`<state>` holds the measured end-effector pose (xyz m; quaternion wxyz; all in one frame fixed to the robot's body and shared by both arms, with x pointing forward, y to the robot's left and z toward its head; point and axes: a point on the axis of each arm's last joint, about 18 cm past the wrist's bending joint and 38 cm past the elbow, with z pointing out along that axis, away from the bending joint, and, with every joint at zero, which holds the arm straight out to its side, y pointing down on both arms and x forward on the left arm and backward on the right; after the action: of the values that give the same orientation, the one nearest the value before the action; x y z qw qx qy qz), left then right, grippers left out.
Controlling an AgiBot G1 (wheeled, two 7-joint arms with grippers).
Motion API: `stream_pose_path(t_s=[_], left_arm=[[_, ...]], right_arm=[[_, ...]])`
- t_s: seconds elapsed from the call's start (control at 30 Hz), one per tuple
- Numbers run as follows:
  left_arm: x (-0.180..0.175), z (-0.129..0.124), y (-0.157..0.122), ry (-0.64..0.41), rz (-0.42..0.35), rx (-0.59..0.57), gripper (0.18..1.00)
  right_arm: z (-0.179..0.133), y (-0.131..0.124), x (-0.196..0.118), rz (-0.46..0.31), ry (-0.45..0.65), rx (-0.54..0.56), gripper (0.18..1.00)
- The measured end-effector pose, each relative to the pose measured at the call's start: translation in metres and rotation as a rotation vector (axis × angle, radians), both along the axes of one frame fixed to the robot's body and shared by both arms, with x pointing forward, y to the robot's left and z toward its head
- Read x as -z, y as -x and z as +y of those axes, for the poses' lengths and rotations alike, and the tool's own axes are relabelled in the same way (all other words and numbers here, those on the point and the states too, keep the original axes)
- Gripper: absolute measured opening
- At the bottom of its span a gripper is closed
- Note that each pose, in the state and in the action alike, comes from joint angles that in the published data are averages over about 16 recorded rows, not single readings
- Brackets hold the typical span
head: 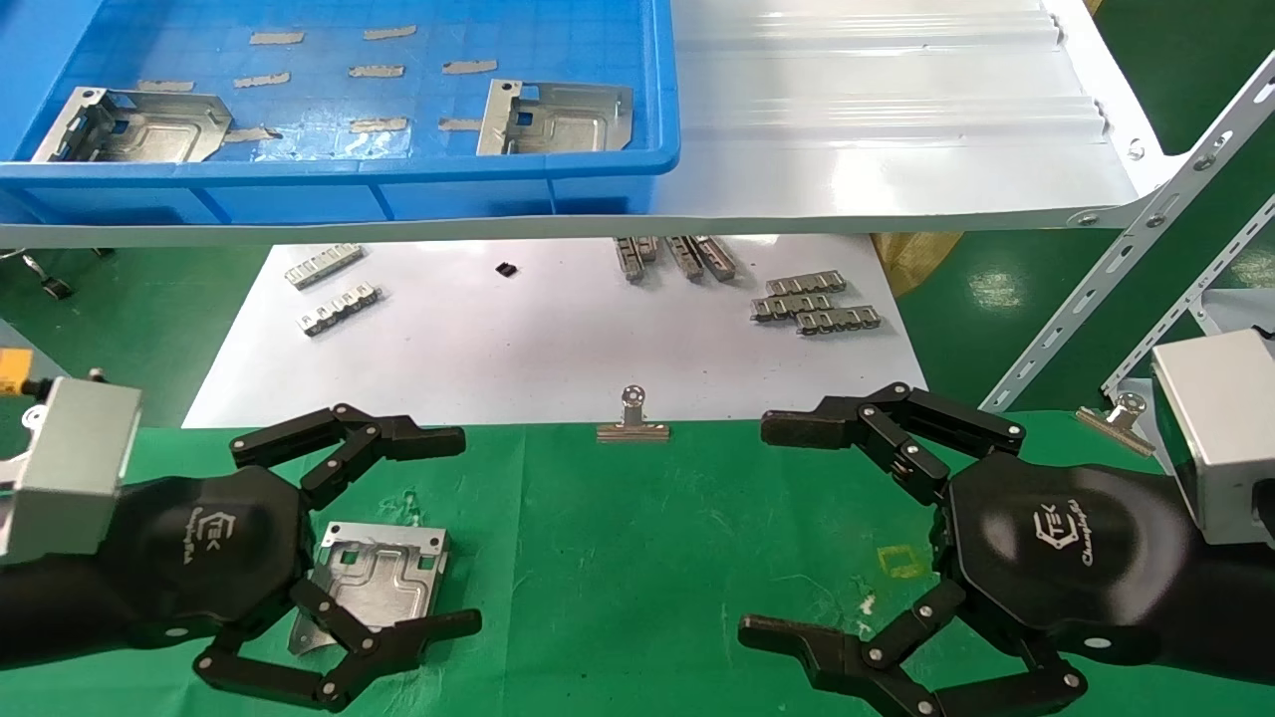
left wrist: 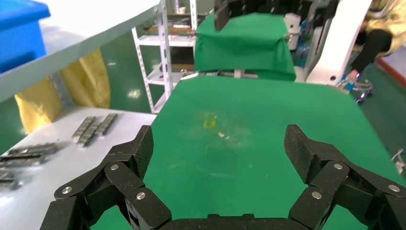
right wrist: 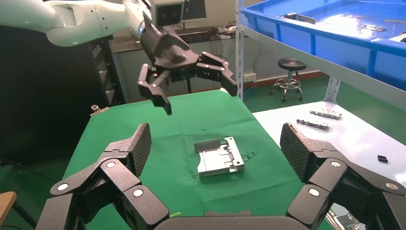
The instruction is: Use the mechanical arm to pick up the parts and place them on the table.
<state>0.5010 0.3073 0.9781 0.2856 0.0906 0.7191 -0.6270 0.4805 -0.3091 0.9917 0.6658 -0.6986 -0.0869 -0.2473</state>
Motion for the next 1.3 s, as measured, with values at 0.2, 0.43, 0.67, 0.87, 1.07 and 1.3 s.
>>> stream_pose_path(t_s=[0.2,0.43,0.67,0.87,1.07,1.3], left_arm=[[-0.006,-0.004,0.010,0.023,0.018,0.038,1.001],[-0.012,-0.006,0.021,0.042,0.035,0.074,1.001],[-0.015,-0.008,0.027,0.050,0.042,0.095,1.001],[-0.015,-0.008,0.028,0.051,0.042,0.098,1.001],[-0.014,-0.008,0.027,0.050,0.043,0.095,1.001],[-0.014,-0.008,0.026,0.050,0.043,0.092,1.001]], right_arm=[[0.000,0.000,0.000,0.000,0.000,0.000,1.001],[0.000,0.000,0.000,0.000,0.000,0.000,1.001],[0.000,0.000,0.000,0.000,0.000,0.000,1.001],[0.000,0.000,0.000,0.000,0.000,0.001,1.001],[0.000,0.000,0.000,0.000,0.000,0.001,1.001],[0.000,0.000,0.000,0.000,0.000,0.001,1.001]])
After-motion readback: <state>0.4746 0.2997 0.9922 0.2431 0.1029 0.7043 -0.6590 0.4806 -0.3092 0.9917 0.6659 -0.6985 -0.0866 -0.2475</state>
